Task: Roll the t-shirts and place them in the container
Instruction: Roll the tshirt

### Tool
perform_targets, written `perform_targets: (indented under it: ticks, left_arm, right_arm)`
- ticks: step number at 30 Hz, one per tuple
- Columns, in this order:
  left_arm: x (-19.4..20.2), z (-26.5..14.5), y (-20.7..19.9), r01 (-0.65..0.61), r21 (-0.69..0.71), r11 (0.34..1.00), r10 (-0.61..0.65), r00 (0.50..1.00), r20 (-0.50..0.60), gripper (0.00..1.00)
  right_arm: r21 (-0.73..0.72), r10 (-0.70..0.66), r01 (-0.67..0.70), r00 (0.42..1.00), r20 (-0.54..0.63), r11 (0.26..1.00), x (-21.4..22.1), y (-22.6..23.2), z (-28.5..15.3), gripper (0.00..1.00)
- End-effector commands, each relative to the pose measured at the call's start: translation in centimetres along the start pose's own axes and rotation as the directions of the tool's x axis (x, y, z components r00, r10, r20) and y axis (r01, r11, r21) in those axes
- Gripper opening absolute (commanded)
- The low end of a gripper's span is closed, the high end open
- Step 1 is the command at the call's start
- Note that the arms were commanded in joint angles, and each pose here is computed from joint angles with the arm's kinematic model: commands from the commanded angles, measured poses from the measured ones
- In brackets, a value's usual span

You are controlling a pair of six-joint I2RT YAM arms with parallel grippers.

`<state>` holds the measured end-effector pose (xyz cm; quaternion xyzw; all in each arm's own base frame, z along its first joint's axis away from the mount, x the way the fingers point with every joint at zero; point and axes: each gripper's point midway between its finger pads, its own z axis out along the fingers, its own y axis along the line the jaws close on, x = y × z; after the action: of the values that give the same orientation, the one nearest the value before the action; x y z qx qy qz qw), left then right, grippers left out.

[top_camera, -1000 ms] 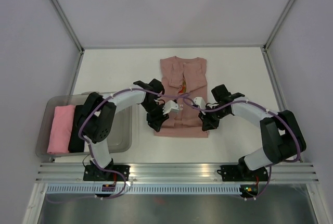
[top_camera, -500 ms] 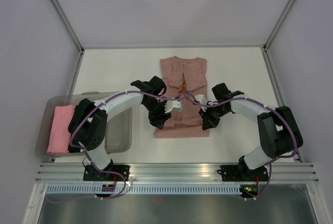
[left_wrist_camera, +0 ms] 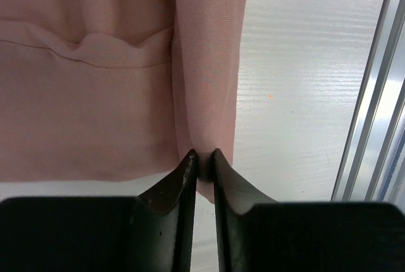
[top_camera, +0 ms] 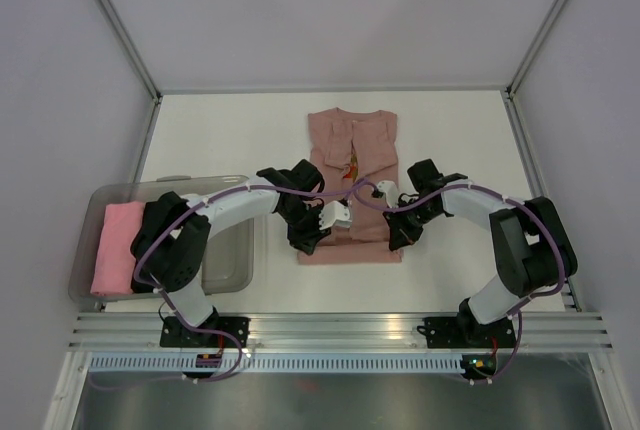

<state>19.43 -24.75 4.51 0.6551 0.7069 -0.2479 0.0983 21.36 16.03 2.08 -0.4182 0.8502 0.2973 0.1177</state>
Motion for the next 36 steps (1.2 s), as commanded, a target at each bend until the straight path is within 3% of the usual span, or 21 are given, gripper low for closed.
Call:
perform_targets:
  ticks: [1,3,4,7,13,19,23,24,27,29,36]
  left_arm:
    - [0.1,0.4,0.2,-0.023,-0.015,1.0,0.022,1.0,-0.019,0.18]
    - [0.1,0.4,0.4,-0.007,-0.014,1.0,0.007,1.0,-0.017,0.06]
    - [0.0,0.3,0.6,0.0,-0.015,1.0,0.0,1.0,-0.011,0.03]
    - [-0.3,0.4,0.6,0.011,-0.007,1.0,-0.011,1.0,0.001,0.02]
    - [0.5,1.0,0.6,0.024,0.009,1.0,-0.024,1.0,-0.02,0.02]
    - [0.7,1.8,1.8,0.08,-0.003,0.997,-0.081,0.996,-0.037,0.02]
    - [0.1,1.6,2.1,0.107,-0.021,0.994,-0.108,0.994,-0.015,0.02]
    - [0.3,1.6,2.1,0.111,-0.023,0.994,-0.112,0.994,-0.018,0.02]
    - [0.5,1.7,2.2,0.122,-0.03,0.992,-0.122,0.992,-0.026,0.02]
    - [0.5,1.7,2.2,0.119,-0.029,0.992,-0.12,0.992,-0.024,0.02]
    - [-0.2,1.8,2.5,0.171,-0.031,0.985,-0.172,0.985,-0.009,0.02]
  right_arm:
    - [0.037,0.009,-0.011,0.998,0.063,0.999,-2.2,-1.3,-0.4,0.0]
    - [0.074,0.029,-0.034,0.997,0.067,0.997,-2.3,-1.8,-0.7,0.03]
    - [0.093,0.039,-0.045,0.997,0.066,0.995,-2.3,-2.1,-0.7,0.19]
    - [0.105,0.026,-0.038,0.993,0.113,0.994,-3.2,-1.8,-1.4,0.31]
    - [0.188,-0.022,-0.016,0.98,0.198,0.982,-5.5,-0.8,-4.9,0.34]
    - [0.118,-0.025,-0.022,0.927,0.375,0.993,-8.0,2.6,-7.0,0.27]
    - [-0.122,0.168,-0.122,0.831,0.53,0.985,-10.0,5.8,-6.3,0.13]
    - [-0.13,0.188,-0.141,0.835,0.518,0.981,-8.7,5.7,-5.2,0.07]
    - [-0.041,0.16,-0.161,0.848,0.505,0.986,-6.8,4.4,-4.1,0.0]
    - [-0.013,0.165,-0.183,0.852,0.496,0.983,-6.2,3.7,-3.7,0.0]
    - [-0.131,0.333,-0.306,0.869,0.366,0.943,-3.9,4.0,-0.6,0.0]
